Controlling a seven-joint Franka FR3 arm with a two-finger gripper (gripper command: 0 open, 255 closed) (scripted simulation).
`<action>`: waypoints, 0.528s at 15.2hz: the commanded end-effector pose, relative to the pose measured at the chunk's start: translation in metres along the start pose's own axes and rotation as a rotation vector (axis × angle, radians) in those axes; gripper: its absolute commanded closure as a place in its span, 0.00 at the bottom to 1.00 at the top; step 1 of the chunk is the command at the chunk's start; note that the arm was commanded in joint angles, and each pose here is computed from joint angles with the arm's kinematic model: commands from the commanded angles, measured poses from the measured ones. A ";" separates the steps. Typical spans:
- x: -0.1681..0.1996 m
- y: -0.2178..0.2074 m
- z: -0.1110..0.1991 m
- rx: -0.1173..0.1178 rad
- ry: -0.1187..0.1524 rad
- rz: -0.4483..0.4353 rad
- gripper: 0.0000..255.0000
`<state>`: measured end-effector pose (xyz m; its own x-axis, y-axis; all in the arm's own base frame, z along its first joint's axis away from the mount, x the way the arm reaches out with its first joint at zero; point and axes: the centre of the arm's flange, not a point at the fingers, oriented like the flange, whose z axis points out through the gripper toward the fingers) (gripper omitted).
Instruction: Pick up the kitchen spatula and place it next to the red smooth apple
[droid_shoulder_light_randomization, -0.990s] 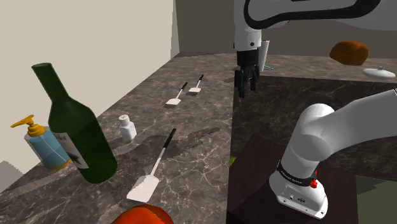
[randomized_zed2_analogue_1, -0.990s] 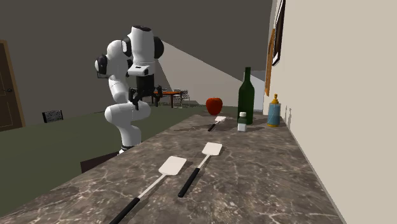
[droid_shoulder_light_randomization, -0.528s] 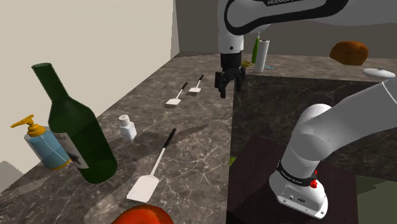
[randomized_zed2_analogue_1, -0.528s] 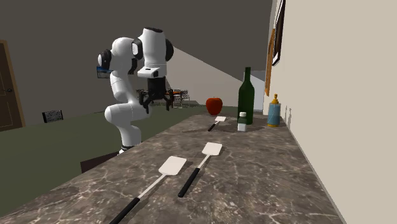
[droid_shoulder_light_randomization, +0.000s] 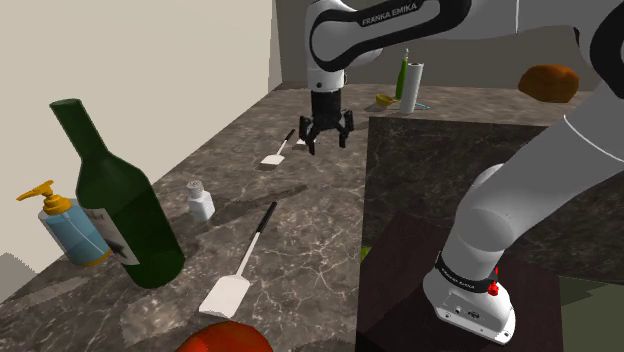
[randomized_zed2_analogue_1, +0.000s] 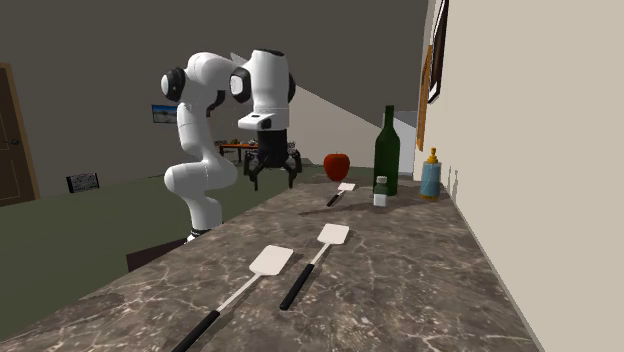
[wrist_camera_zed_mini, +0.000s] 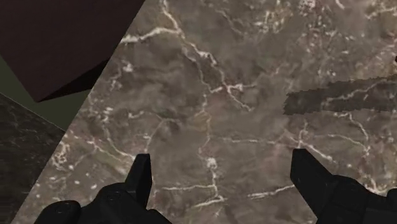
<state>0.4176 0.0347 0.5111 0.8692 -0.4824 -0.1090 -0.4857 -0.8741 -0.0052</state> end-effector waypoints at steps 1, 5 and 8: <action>0.023 -0.014 0.001 0.002 0.019 0.070 0.00; 0.065 -0.036 0.005 0.004 0.055 0.202 0.00; 0.099 -0.049 0.007 0.005 0.082 0.301 0.00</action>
<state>0.5128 0.0338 0.4966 0.7164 -0.6968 -0.0360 -0.6969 -0.7171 0.0102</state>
